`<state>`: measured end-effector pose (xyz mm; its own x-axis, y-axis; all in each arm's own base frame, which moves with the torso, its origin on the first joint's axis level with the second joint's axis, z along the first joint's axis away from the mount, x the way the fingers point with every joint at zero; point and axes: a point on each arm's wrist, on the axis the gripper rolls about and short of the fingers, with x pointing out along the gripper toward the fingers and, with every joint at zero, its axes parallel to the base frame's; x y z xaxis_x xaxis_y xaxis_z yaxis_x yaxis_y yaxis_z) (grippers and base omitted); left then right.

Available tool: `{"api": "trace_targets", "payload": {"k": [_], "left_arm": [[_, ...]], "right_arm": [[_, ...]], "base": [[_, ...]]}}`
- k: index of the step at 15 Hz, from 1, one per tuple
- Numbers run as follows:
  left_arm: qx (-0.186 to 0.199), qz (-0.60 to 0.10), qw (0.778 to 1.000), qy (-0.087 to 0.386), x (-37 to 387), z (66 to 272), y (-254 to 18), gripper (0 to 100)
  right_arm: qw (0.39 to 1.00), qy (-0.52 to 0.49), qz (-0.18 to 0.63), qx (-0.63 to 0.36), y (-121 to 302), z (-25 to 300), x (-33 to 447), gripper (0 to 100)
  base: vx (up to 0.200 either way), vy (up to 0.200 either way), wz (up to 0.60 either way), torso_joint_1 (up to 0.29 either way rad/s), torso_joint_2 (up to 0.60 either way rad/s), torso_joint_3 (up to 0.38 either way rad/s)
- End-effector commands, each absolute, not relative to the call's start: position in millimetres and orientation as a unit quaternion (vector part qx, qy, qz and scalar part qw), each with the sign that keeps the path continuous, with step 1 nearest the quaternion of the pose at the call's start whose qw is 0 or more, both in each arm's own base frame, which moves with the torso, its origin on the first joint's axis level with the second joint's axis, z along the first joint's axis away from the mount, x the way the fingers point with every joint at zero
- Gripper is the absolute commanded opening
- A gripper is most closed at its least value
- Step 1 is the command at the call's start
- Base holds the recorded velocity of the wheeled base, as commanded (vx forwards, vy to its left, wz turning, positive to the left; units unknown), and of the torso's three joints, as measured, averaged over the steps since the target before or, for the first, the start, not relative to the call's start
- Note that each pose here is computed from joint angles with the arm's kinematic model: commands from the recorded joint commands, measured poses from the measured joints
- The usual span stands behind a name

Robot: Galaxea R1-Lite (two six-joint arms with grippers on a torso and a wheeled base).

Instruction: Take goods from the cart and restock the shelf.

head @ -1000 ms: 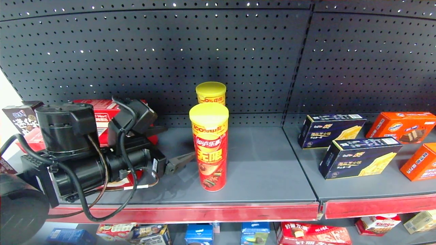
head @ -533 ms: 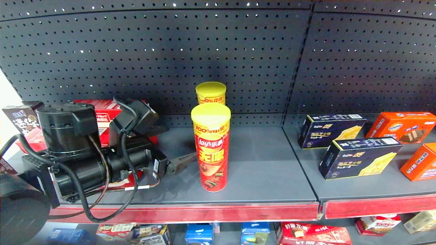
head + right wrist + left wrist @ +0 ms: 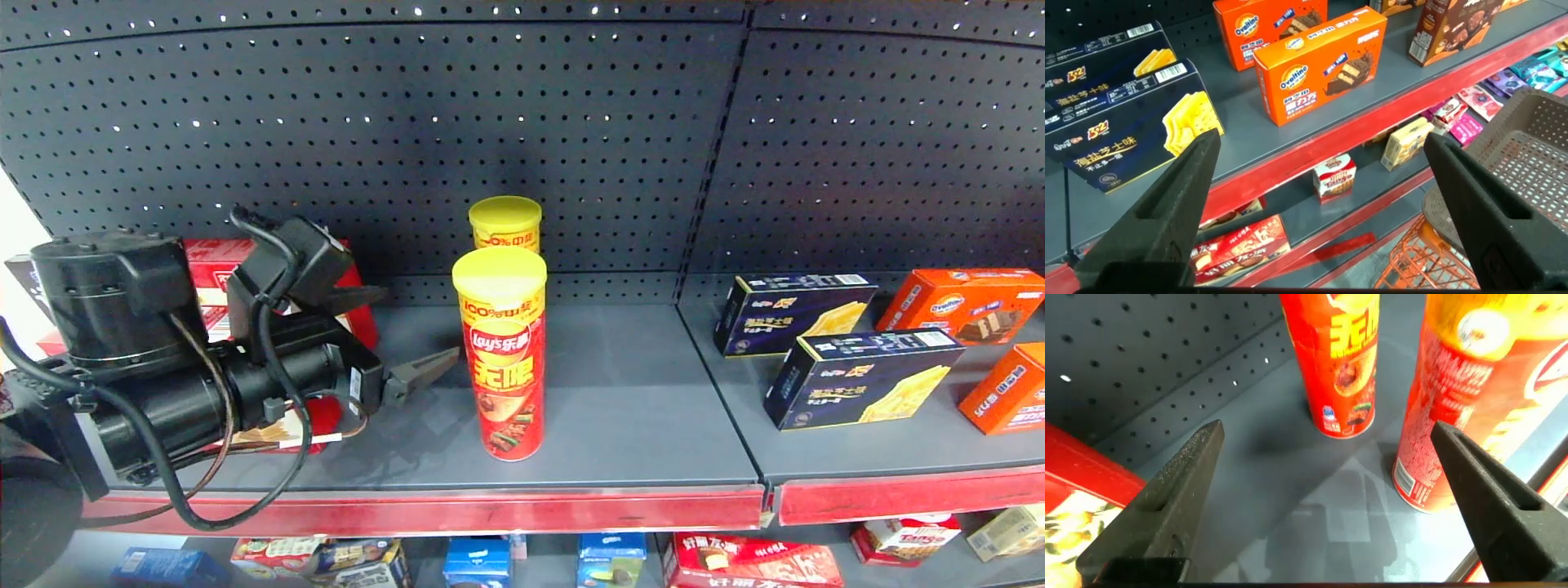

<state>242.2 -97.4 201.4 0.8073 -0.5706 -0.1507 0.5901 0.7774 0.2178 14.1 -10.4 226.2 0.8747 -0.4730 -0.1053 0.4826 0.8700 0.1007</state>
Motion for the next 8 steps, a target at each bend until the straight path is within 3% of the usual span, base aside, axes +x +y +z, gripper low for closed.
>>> {"api": "trace_targets", "payload": {"k": [1,3,8], "left_arm": [[0.127,-0.304,0.944,0.013,233.3,214.2,-93.5,100],[0.126,-0.291,0.948,-0.006,227.0,224.5,-84.5,100],[0.124,-0.241,0.956,-0.113,184.4,275.8,-53.7,100]], "right_arm": [[0.966,0.038,-0.248,0.062,-10.5,226.0,13.7,100],[0.966,0.037,-0.250,0.062,-10.4,223.9,10.9,100],[0.964,0.052,-0.255,0.055,-10.4,209.1,8.6,100]], "base": [[0.000,0.000,0.00,0.000,0.00,0.000],[0.000,0.000,0.00,0.000,0.00,0.000],[0.000,0.000,0.00,0.000,0.00,0.000]]}}
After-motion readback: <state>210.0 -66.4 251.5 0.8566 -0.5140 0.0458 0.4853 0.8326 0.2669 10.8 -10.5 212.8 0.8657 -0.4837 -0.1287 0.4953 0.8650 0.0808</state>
